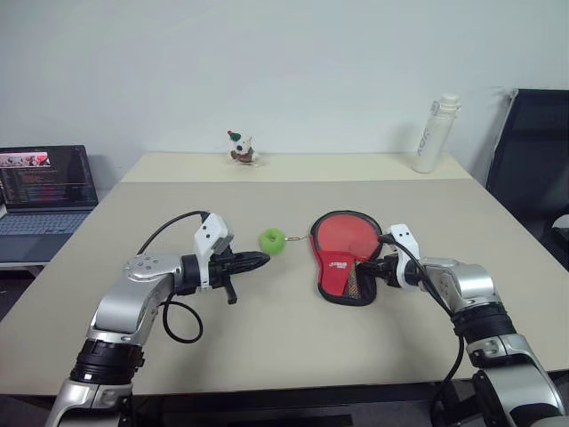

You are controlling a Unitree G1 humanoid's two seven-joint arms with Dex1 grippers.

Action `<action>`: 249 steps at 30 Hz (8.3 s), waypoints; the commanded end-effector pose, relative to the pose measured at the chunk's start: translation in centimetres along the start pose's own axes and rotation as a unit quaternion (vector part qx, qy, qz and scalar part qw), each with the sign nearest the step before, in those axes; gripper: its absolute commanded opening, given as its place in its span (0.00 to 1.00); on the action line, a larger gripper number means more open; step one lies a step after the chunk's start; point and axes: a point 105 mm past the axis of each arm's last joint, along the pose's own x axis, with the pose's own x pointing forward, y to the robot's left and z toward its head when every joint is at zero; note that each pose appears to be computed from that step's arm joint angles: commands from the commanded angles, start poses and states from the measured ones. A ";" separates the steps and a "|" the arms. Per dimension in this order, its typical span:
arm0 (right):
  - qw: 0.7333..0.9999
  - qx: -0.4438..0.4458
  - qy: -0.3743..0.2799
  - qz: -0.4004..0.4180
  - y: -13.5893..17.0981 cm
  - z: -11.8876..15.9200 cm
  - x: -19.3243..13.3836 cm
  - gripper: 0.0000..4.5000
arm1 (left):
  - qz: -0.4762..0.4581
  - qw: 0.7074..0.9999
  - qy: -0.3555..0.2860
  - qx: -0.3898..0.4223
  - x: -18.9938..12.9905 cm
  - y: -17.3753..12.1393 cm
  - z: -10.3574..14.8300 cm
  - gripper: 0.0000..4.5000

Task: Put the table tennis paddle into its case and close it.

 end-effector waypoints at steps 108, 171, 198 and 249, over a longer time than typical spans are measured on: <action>0.967 -0.105 -0.128 0.193 11.6 3.1 -4.4 1.00 | -0.001 0.997 0.031 -0.077 -4.6 -3.6 -3.5 0.04; 0.977 -0.182 0.008 0.107 11.3 -5.0 3.5 1.00 | 0.145 0.986 0.064 -0.048 8.8 8.4 -0.4 0.02; 0.969 -0.179 0.095 0.140 13.1 -11.0 2.3 1.00 | 0.086 0.970 -0.010 0.226 21.8 -1.0 8.5 0.02; 0.974 -0.138 -0.082 0.160 10.2 2.8 -8.1 1.00 | -0.111 0.990 -0.072 0.052 9.6 -1.7 1.3 0.61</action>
